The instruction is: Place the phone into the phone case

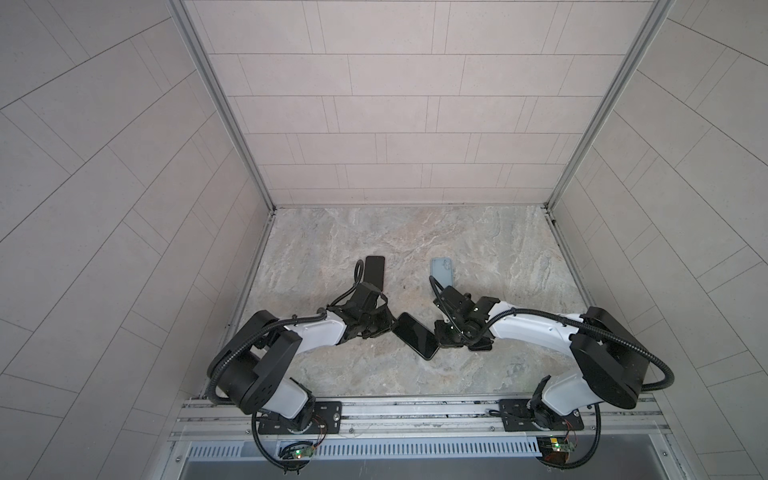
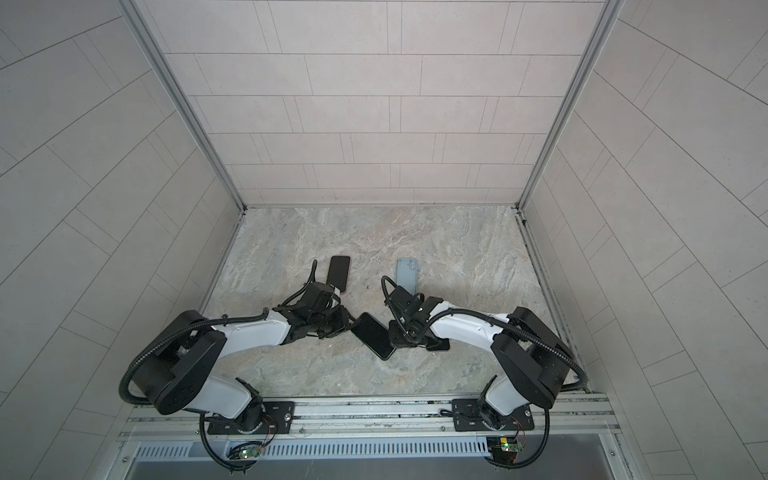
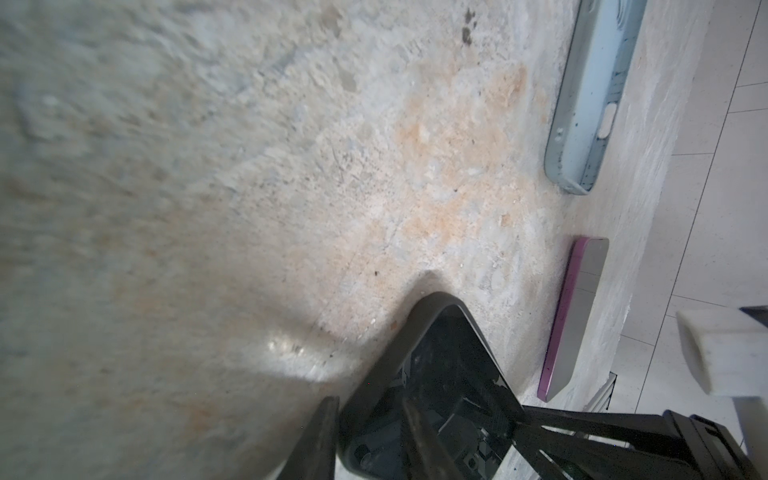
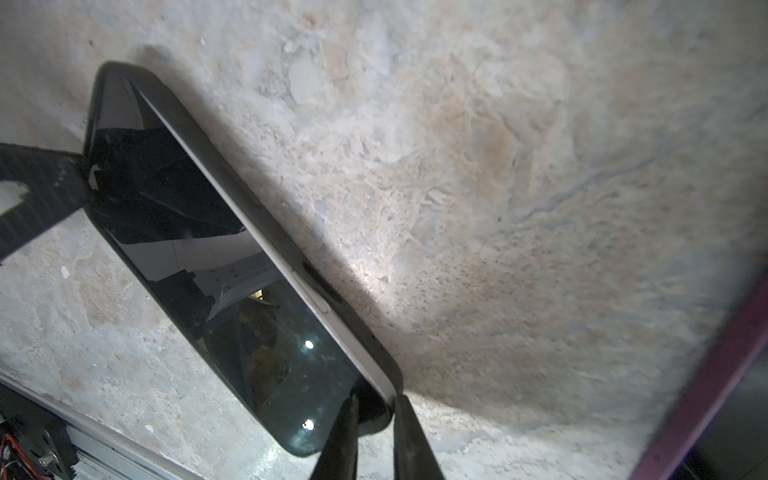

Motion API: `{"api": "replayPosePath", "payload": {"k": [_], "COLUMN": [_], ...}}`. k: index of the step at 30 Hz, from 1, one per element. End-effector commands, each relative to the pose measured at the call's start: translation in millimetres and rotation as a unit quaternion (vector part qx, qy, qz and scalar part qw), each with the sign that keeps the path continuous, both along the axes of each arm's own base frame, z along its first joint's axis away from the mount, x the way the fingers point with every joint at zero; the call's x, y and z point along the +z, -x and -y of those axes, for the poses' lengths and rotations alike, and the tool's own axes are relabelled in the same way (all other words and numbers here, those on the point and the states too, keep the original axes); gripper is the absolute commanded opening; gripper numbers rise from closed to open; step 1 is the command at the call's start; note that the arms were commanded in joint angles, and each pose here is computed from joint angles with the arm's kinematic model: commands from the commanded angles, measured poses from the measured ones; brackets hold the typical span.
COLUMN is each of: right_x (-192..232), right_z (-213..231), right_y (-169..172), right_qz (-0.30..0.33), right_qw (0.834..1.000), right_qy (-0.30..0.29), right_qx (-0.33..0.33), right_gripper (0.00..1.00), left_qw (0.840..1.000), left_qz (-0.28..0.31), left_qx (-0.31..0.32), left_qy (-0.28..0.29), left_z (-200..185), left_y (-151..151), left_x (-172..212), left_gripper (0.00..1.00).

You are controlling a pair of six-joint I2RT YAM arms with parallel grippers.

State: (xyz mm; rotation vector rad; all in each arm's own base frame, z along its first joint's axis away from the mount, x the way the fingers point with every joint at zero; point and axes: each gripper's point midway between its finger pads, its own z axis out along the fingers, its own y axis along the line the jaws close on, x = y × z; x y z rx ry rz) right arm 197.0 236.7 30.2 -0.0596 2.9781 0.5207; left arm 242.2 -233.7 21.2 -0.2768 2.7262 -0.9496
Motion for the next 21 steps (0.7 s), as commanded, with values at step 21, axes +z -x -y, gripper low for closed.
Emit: {"api": "replayPosePath", "payload": {"k": [21], "right_x": [-12.8], "right_z": [-2.9], "right_y": [6.1], "right_qz": [-0.005], "right_qw": [1.000], "right_qy": [0.004], "right_qx": [0.005], "right_gripper": [0.18], "left_qw": [1.000], "left_qz": [-0.018], "left_qx": [-0.008], "left_qy": [-0.019], "left_z": [-2.9], "left_y": [9.3], "left_x": [-11.8], "left_gripper": [0.33]}}
